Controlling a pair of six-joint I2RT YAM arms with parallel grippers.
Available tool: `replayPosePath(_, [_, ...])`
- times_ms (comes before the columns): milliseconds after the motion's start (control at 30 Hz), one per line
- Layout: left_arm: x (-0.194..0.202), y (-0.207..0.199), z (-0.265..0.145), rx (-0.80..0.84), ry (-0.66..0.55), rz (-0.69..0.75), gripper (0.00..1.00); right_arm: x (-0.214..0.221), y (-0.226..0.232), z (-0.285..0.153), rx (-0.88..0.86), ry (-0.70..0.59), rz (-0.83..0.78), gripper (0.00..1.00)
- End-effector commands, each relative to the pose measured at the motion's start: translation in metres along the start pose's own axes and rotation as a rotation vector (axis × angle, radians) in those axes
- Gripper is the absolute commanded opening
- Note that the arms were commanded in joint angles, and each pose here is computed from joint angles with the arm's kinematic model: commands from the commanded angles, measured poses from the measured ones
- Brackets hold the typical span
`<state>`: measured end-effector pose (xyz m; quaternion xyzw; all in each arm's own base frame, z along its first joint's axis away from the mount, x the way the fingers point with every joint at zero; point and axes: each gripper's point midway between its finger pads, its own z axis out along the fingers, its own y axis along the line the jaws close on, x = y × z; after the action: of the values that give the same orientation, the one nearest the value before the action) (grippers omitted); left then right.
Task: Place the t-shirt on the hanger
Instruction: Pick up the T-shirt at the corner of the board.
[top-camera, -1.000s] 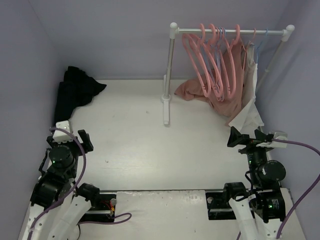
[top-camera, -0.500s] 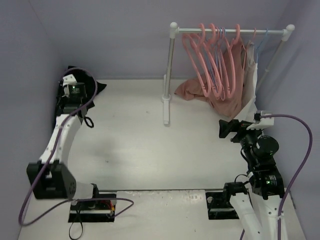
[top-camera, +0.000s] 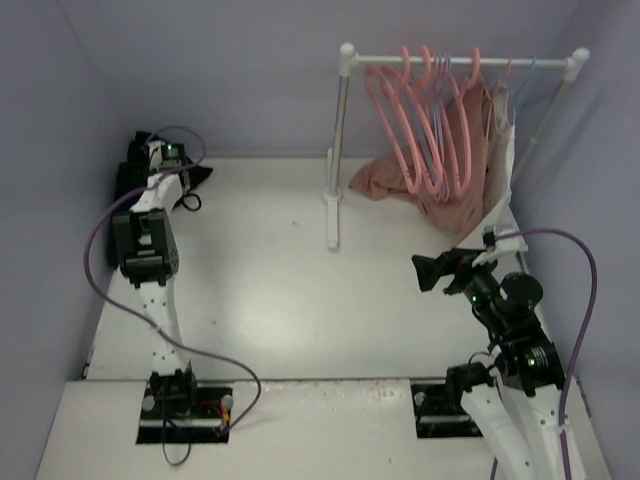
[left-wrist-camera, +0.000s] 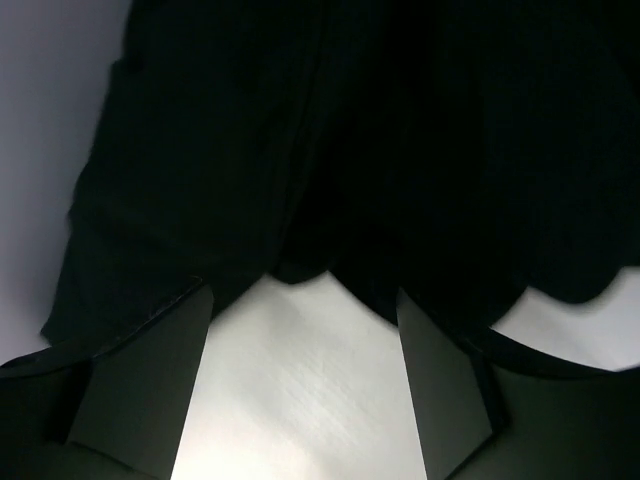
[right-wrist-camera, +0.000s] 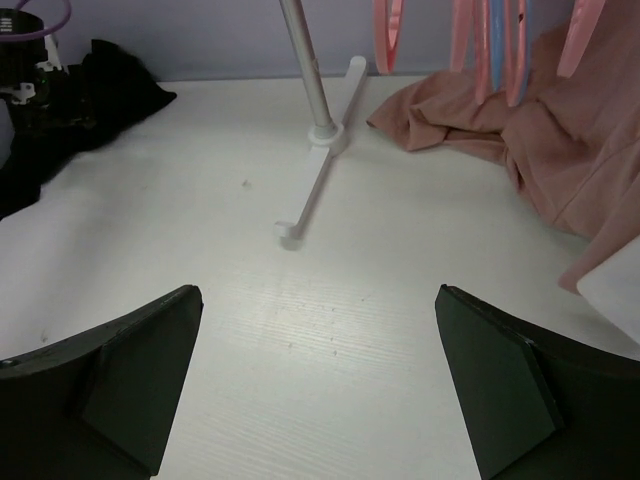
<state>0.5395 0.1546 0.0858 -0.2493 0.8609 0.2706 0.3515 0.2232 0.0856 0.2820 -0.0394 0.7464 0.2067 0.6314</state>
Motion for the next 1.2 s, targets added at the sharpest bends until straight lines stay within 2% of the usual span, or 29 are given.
replayPosePath(0, [-0.057,0.017,0.013,-0.053,-0.132,-0.030,0.70,0.007,0.016,0.008,-0.099,0.005,0.018,1.00])
replayPosePath(200, [-0.061,0.011,0.043,-0.044,-0.107,-0.003,0.68,0.018,0.019,0.016,-0.130,0.058,0.028,1.00])
replayPosePath(233, [-0.062,0.007,0.048,-0.007,-0.101,0.009,0.60,0.020,0.018,0.018,-0.128,0.066,0.028,1.00])
replayPosePath(267, [-0.063,0.004,0.050,0.010,-0.098,0.019,0.43,0.021,0.017,0.019,-0.124,0.071,0.029,1.00])
replayPosePath(367, [-0.064,-0.008,0.050,0.091,-0.095,0.100,0.06,0.022,0.017,0.021,-0.124,0.081,0.031,1.00])
replayPosePath(400, [-0.064,-0.016,0.046,0.146,-0.096,0.127,0.00,0.023,0.017,0.022,-0.126,0.083,0.031,1.00])
replayPosePath(533, [-0.073,-0.034,0.003,0.245,-0.152,0.212,0.00,0.018,0.019,0.021,-0.135,0.073,0.025,0.99])
replayPosePath(667, [-0.093,-0.036,-0.074,0.284,-0.249,0.217,0.00,0.009,0.023,0.020,-0.147,0.053,0.006,0.98])
replayPosePath(767, [-0.125,-0.016,-0.204,0.350,-0.410,0.155,0.00,-0.001,0.031,0.019,-0.181,0.038,0.005,0.95])
replayPosePath(800, [-0.118,-0.021,-0.228,0.376,-0.421,0.167,0.00,-0.005,0.034,0.019,-0.191,0.033,0.012,0.94])
replayPosePath(833, [-0.128,-0.003,-0.261,0.377,-0.465,0.103,0.00,-0.007,0.035,0.018,-0.195,0.030,0.023,0.94])
replayPosePath(1000, [-0.083,0.000,-0.345,0.542,-0.450,0.065,0.00,-0.017,0.040,0.018,-0.199,0.016,0.054,0.95])
replayPosePath(1033, [-0.075,0.006,-0.348,0.551,-0.445,0.048,0.00,-0.019,0.041,0.017,-0.206,0.014,0.056,0.95])
replayPosePath(1100, [-0.026,-0.003,-0.364,0.647,-0.391,0.049,0.00,-0.016,0.043,0.020,-0.218,0.028,0.067,0.95])
replayPosePath(1133, [-0.015,-0.008,-0.371,0.689,-0.377,0.060,0.00,-0.014,0.044,0.021,-0.224,0.036,0.071,0.95])
replayPosePath(1167, [0.008,-0.013,-0.373,0.747,-0.331,0.063,0.10,-0.011,0.046,0.023,-0.235,0.053,0.078,0.95])
